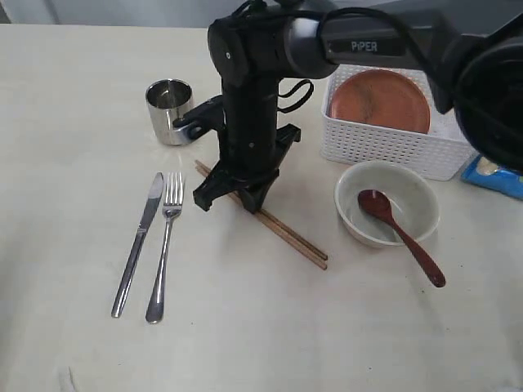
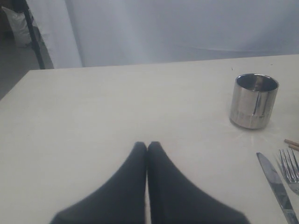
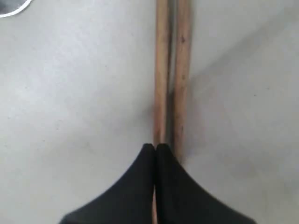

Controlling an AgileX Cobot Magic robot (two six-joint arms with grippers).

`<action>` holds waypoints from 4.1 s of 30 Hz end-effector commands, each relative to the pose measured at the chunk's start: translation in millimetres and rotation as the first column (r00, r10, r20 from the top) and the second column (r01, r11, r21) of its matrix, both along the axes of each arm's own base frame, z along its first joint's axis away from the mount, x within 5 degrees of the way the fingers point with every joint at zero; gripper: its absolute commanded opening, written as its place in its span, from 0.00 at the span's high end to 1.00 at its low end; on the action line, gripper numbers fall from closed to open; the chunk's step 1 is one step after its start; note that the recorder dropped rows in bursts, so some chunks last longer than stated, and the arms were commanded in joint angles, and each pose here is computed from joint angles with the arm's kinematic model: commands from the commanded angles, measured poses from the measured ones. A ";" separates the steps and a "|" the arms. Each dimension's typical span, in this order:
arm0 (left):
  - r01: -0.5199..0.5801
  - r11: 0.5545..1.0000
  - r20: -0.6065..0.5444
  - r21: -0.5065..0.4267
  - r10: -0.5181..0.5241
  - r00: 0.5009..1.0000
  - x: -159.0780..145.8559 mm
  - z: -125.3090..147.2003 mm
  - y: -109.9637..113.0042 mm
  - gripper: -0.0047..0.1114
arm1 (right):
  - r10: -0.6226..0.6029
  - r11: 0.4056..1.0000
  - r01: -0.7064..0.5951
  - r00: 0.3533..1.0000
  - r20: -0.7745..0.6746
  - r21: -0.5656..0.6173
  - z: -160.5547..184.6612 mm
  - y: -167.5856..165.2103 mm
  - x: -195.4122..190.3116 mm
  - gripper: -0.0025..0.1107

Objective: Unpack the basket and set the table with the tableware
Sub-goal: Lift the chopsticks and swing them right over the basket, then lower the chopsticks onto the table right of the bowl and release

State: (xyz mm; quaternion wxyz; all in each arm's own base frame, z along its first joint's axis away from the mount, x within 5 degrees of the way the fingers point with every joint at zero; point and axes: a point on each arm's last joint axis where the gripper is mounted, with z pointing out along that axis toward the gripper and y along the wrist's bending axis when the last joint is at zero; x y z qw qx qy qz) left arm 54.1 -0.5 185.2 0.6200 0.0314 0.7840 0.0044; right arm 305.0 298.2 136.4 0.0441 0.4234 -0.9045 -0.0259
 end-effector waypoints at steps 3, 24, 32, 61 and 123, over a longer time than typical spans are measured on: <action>-0.001 1.000 -0.001 -0.012 0.001 1.000 -0.1 -1.0 -0.2 0.96 | 0.001 1.000 -0.002 1.000 0.023 0.027 17.6 -0.7 -1.8 0.98; -0.001 1.000 -0.001 -0.012 0.001 1.000 -0.1 -1.0 -0.2 0.96 | 0.124 0.988 -0.133 0.986 0.108 0.081 -3.8 -4.2 -5.3 0.43; -0.001 1.000 -0.001 -0.012 0.001 1.000 -0.1 -1.0 -0.2 0.96 | 0.102 0.979 -0.139 0.967 0.232 0.152 -5.1 -15.0 -13.2 0.43; -0.001 1.000 -0.001 -0.012 0.001 1.000 -0.1 -1.0 -0.2 0.96 | 0.108 0.979 -0.142 0.970 0.217 0.145 1.2 -16.3 -16.5 0.98; -0.001 1.000 -0.001 -0.012 0.001 1.000 -0.1 -1.0 -0.2 0.96 | -0.818 0.558 0.828 0.539 0.199 0.051 69.3 -295.3 -81.4 0.98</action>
